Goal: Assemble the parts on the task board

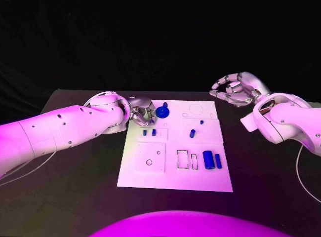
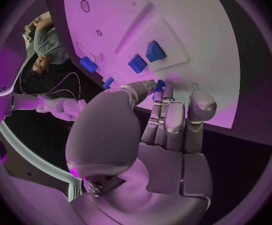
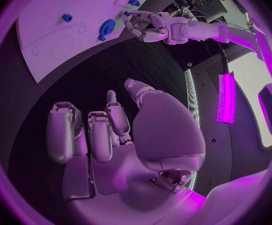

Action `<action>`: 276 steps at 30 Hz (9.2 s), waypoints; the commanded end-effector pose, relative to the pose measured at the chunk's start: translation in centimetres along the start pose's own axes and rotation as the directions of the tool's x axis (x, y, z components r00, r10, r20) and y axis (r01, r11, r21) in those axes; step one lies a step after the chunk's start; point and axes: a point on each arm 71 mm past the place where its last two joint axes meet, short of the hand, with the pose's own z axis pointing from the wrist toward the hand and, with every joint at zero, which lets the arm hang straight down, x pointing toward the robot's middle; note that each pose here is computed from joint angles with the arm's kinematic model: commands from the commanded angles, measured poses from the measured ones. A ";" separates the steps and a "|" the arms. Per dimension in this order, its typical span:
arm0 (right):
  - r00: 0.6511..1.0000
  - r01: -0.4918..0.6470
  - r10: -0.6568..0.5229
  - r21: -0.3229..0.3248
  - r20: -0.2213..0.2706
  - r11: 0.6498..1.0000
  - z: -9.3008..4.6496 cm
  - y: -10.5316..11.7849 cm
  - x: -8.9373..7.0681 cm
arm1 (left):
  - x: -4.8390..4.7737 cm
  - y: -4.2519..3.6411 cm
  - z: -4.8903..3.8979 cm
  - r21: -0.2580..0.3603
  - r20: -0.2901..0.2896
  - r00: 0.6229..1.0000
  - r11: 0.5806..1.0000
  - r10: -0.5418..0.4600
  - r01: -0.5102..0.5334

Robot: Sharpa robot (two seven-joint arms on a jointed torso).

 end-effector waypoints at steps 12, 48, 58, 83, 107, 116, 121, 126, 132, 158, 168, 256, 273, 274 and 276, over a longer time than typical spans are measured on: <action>1.000 0.002 -0.002 -0.010 -0.005 1.000 0.0 0.0 0.1 | 0.31 0.12 -0.10 -0.004 -0.020 1.000 1.000 -0.008 0.008; 0.997 0.068 -0.068 -0.010 -0.035 0.998 0.1 -0.6 -0.3 | -1.38 1.81 -1.80 0.060 0.137 0.977 0.986 -0.161 0.154; 0.914 0.350 -0.363 -0.101 -0.179 0.931 0.1 -1.2 0.6 | -3.71 4.00 -3.93 0.189 0.279 0.803 0.850 -0.526 0.491; 0.588 0.732 -0.779 -0.266 -0.219 0.628 0.7 -1.1 6.7 | -3.48 2.91 -6.18 0.389 0.148 0.334 0.365 -0.931 0.846; 0.576 0.725 -0.781 -0.290 -0.242 0.625 1.7 -1.4 9.6 | -3.45 2.69 -6.28 0.389 0.156 0.328 0.363 -0.932 0.847; 0.561 0.733 -0.786 -0.285 -0.260 0.617 1.4 -1.7 9.9 | -3.44 2.78 -6.34 0.383 0.160 0.328 0.365 -0.931 0.848; 0.551 0.745 -0.794 -0.278 -0.257 0.607 1.3 -1.8 9.7 | -3.44 2.92 -6.37 0.379 0.166 0.328 0.367 -0.930 0.850; 0.554 0.747 -0.796 -0.277 -0.243 0.605 1.2 -1.8 9.7 | -3.44 3.05 -6.41 0.375 0.171 0.328 0.369 -0.929 0.850; 0.572 0.741 -0.793 -0.281 -0.209 0.609 1.2 -1.4 9.7 | -3.43 3.09 -6.40 0.372 0.173 0.328 0.369 -0.929 0.852; 0.666 0.708 -0.744 -0.270 -0.050 0.652 -0.5 1.2 7.4 | -3.41 3.58 -6.40 0.356 0.177 0.328 0.371 -0.928 0.858; 0.732 0.632 -0.681 -0.353 -0.020 0.690 -1.8 4.8 9.0 | -3.37 3.54 -6.26 0.352 0.171 0.328 0.369 -0.929 0.860; 0.709 0.455 -0.641 -0.504 -0.295 0.735 -4.0 6.8 23.1 | -2.87 1.43 -4.94 0.343 0.093 0.334 0.345 -0.938 0.873; 0.793 0.451 -0.581 -0.462 -0.186 0.764 -5.0 6.6 19.3 | -2.90 1.78 -5.11 0.340 0.099 0.334 0.347 -0.937 0.874; 0.797 0.452 -0.577 -0.456 -0.179 0.767 -5.1 6.6 18.6 | -2.90 1.83 -5.14 0.339 0.100 0.334 0.348 -0.937 0.874; 0.806 0.453 -0.568 -0.444 -0.166 0.773 -5.1 6.6 17.4 | -2.91 1.91 -5.19 0.339 0.102 0.334 0.348 -0.937 0.874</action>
